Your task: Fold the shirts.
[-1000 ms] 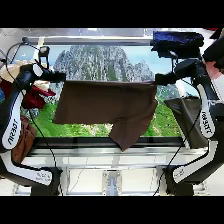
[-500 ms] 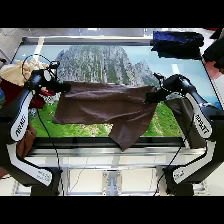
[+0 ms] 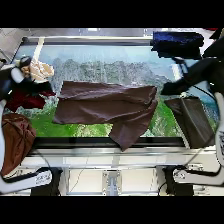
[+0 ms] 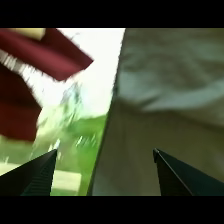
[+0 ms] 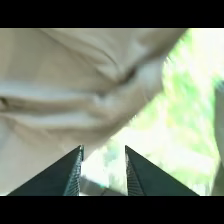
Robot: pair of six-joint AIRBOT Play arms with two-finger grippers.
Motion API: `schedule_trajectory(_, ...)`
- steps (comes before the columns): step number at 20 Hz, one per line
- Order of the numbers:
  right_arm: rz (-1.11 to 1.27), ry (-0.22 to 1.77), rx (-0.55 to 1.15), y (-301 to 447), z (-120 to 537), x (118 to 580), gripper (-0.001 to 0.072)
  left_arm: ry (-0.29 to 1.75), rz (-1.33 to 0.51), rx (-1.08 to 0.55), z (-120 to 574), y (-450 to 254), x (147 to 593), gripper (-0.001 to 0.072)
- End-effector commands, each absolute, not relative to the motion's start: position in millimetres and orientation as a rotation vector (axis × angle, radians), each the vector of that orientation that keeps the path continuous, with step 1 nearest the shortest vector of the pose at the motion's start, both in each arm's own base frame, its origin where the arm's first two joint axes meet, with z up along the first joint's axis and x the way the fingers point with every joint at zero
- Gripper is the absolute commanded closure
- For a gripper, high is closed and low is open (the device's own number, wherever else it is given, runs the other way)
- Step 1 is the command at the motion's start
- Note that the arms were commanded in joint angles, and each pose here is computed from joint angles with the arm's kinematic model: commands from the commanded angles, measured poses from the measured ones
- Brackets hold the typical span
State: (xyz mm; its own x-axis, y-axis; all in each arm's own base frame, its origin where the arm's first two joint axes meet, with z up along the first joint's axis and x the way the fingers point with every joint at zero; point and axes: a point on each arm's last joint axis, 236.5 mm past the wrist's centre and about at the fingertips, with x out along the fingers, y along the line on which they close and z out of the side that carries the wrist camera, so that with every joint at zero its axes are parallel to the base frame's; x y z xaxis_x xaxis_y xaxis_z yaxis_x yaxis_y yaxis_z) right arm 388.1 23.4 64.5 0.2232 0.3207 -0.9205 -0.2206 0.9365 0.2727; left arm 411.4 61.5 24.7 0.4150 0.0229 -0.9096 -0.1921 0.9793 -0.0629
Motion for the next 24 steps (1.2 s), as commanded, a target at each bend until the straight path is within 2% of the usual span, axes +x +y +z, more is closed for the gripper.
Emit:
schedule_trajectory(1, 0.347, 1.195, 0.206, 14, 85, 354, 0.0391, 1.103, 0.312, -0.494, -7, 70, 330, 0.0005)
schedule_trajectory(4, 0.363, 1.148, 0.241, 26, 84, 343, 0.0391, 0.953, 0.347, -0.864, -32, 42, 310, 0.0005)
schedule_trajectory(6, 0.395, 1.131, 0.256, 34, 89, 341, 0.0391, 0.94, 0.361, -1.115, -55, 18, 300, 0.0005)
schedule_trajectory(10, 0.427, 1.125, 0.279, 42, 94, 340, 0.0391, 0.945, 0.413, -1.184, -88, 15, 291, 0.0005)
schedule_trajectory(15, 0.448, 1.119, 0.3, 48, 97, 339, 0.0391, 0.887, 0.496, -1.24, -107, 33, 304, 0.0007)
schedule_trajectory(16, 0.453, 1.124, 0.303, 49, 97, 338, 0.0392, 0.887, 0.484, -1.243, -108, 31, 307, 0.0025)
schedule_trajectory(17, 0.458, 1.13, 0.304, 50, 97, 336, 0.0392, 0.888, 0.468, -1.247, -109, 29, 310, 0.0121)
schedule_trajectory(19, 0.463, 1.14, 0.306, 51, 96, 334, 0.0392, 0.885, 0.449, -1.264, -112, 24, 316, 0.0143)
schedule_trajectory(20, 0.468, 1.149, 0.307, 51, 96, 332, 0.0392, 0.898, 0.441, -1.273, -116, 19, 317, 0.0197)
schedule_trajectory(22, 0.489, 1.196, 0.312, 55, 90, 320, 0.0392, 0.937, 0.427, -1.26, -124, 9, 315, 0.0471)
schedule_trajectory(24, 0.509, 1.264, 0.335, 61, 69, 298, 0.0392, 0.954, 0.394, -1.216, -125, 4, 315, 0.0649)
